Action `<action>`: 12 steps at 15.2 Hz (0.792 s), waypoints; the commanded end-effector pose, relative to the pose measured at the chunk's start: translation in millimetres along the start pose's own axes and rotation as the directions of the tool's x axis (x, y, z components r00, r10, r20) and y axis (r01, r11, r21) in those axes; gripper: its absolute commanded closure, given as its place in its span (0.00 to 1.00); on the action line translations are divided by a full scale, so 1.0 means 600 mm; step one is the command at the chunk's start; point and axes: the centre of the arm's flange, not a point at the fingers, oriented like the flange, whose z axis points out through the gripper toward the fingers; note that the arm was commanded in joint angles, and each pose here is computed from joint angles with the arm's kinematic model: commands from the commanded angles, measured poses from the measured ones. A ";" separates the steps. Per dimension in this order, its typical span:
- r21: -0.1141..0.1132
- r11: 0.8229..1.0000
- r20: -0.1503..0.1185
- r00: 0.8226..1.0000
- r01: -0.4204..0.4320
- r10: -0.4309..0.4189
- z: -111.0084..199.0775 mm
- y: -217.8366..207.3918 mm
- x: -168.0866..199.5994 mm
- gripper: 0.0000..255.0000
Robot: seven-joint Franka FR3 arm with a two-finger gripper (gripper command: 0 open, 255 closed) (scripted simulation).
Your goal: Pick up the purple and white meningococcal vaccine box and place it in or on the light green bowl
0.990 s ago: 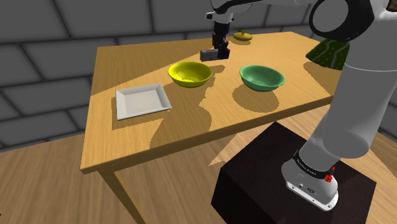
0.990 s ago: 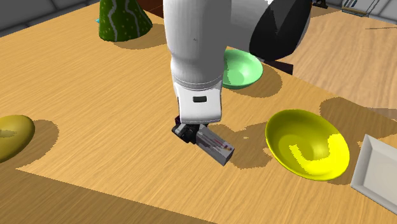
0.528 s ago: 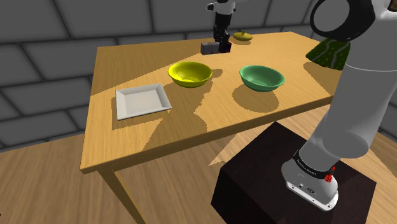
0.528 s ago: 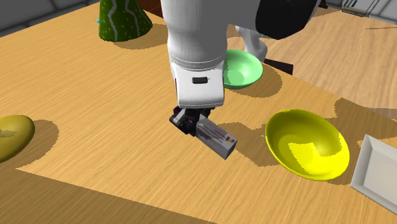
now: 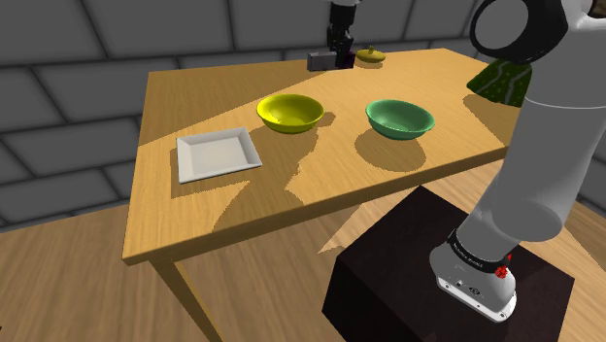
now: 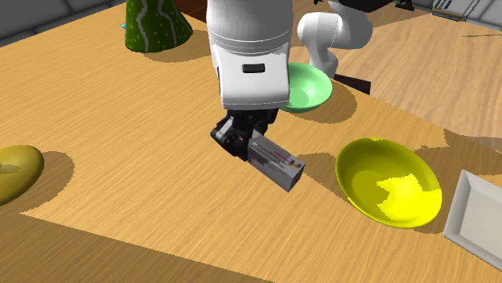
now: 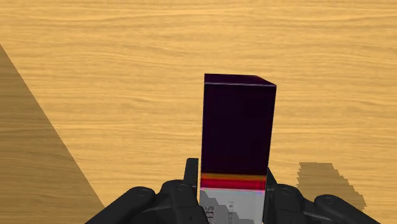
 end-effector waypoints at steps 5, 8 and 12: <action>0.000 1.000 0.000 1.000 0.000 0.000 -0.045 -0.020 -0.006 1.00; 0.000 1.000 0.000 1.000 0.000 0.000 -0.047 -0.082 -0.028 1.00; 0.000 1.000 0.000 1.000 0.000 0.000 -0.051 -0.165 -0.056 1.00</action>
